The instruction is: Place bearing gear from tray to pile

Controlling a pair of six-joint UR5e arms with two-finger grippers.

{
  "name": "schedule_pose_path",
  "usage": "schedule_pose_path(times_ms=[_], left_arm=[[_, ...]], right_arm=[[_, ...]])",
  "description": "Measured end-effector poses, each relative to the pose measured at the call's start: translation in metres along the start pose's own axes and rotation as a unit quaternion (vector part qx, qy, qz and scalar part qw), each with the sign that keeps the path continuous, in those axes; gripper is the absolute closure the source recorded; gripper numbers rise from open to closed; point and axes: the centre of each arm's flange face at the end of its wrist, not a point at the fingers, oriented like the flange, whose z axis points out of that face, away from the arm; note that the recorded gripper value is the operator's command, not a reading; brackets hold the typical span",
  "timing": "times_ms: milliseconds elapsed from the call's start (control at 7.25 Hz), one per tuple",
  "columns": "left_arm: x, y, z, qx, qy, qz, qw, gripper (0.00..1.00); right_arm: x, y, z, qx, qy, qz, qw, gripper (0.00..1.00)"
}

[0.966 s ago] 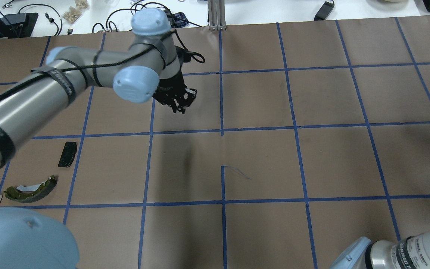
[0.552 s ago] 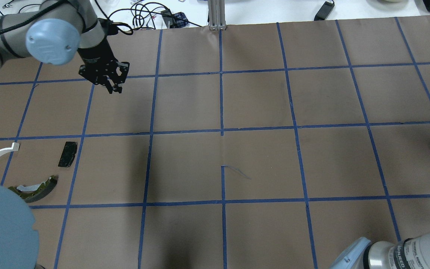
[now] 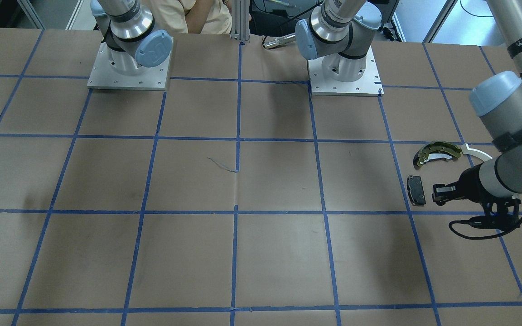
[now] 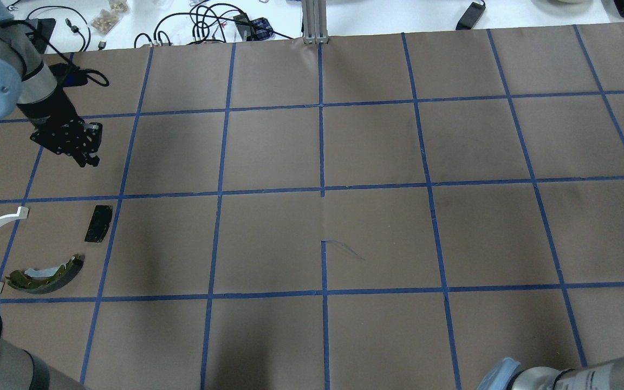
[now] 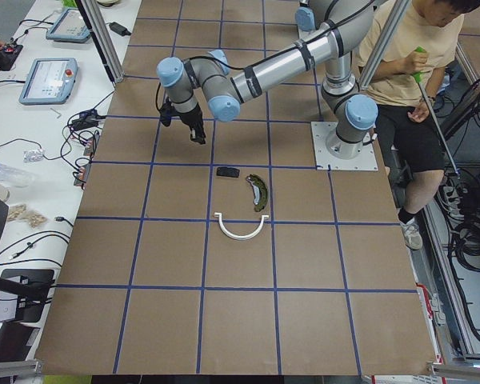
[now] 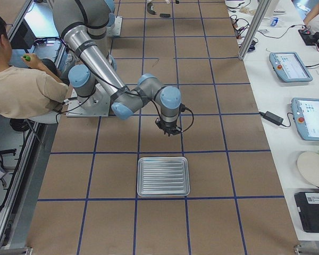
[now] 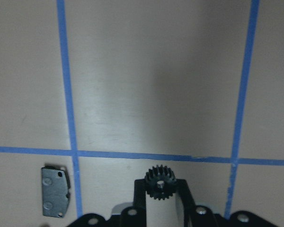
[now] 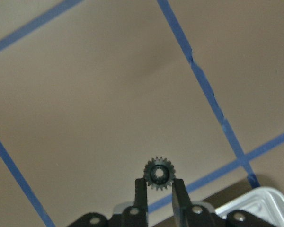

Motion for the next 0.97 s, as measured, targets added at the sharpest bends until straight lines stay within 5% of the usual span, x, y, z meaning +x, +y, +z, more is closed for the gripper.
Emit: schedule_pose_path(times_ms=[414,966], left_arm=[[-0.055,0.021,0.064,0.015,-0.001,-0.012,0.9998,1.0],[-0.051,0.037,0.1,0.01,0.0,-0.013,0.9999,1.0]], right_arm=[[-0.069,-0.209,0.007,0.032,-0.013,-0.01,0.9993,0.75],[-0.203,-0.431,0.049,0.142,-0.044,-0.031,0.9884,0.74]])
